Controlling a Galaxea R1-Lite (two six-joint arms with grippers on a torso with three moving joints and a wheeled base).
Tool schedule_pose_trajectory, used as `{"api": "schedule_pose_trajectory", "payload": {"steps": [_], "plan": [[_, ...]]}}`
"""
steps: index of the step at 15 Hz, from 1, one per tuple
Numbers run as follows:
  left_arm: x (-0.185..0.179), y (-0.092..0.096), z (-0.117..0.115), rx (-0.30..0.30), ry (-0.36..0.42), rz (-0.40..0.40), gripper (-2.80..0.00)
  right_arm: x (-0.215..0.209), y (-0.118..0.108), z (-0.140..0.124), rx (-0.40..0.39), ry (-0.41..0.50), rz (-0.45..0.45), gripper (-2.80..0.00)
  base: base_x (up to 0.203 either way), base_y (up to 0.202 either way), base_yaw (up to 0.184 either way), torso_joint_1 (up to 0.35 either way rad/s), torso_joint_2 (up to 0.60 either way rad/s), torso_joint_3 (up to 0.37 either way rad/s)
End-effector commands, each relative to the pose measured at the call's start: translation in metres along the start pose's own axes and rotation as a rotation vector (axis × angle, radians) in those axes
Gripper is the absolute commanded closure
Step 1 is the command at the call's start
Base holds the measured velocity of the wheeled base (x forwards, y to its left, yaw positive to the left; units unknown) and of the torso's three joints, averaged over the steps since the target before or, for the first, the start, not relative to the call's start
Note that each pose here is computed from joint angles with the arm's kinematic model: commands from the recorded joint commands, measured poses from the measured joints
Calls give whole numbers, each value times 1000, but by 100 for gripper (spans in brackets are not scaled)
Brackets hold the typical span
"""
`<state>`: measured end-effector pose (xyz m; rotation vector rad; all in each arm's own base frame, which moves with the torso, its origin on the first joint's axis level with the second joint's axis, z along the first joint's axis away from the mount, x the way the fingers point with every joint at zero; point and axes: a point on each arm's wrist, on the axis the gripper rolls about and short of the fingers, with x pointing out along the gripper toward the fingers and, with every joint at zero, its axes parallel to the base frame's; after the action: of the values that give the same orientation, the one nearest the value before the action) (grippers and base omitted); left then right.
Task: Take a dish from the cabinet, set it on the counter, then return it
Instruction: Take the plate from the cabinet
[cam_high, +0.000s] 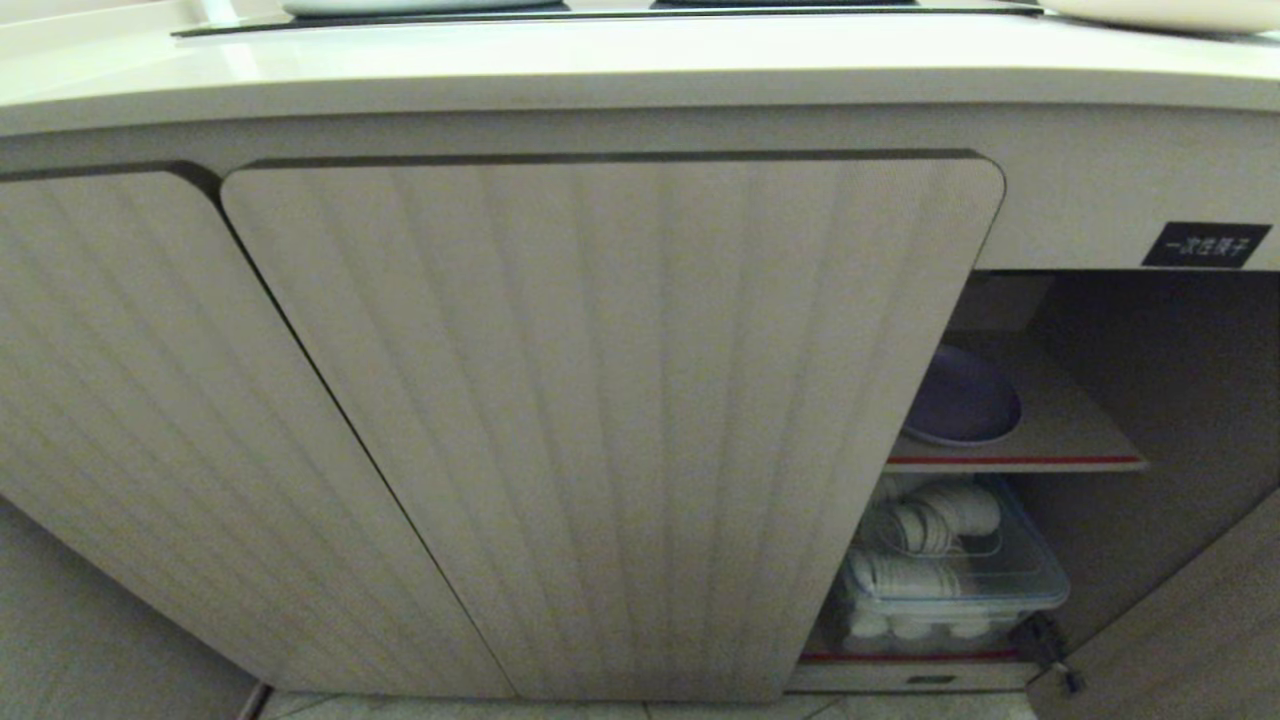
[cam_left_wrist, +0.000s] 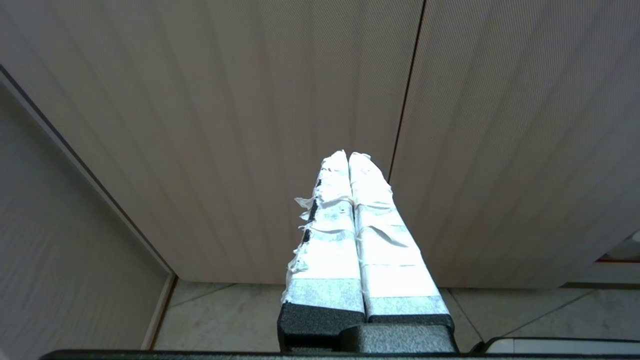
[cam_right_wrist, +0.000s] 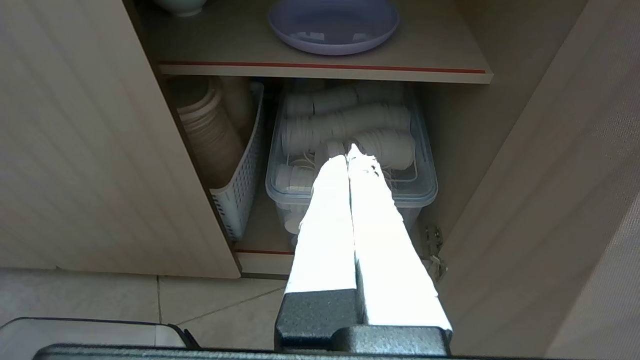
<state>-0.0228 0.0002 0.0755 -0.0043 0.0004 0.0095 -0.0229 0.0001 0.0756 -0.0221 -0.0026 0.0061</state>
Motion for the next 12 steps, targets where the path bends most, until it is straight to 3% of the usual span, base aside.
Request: {"api": "schedule_pose_trajectory", "payload": {"steps": [1, 3, 7, 12], "plan": [[0, 0, 0, 0, 0, 0, 0, 0, 0, 0, -4, 1, 0, 0, 0, 0, 0, 0, 0, 0], [0, 0, 0, 0, 0, 1, 0, 1, 0, 0, -5, 13, 0, 0, 0, 0, 0, 0, 0, 0], [0, 0, 0, 0, 0, 1, 0, 17, 0, 15, 9, 119, -15, 0, 0, 0, 0, 0, 0, 0], [0, 0, 0, 0, 0, 0, 0, 58, -9, 41, 64, 312, -195, 0, 0, 0, 0, 0, 0, 0]]}}
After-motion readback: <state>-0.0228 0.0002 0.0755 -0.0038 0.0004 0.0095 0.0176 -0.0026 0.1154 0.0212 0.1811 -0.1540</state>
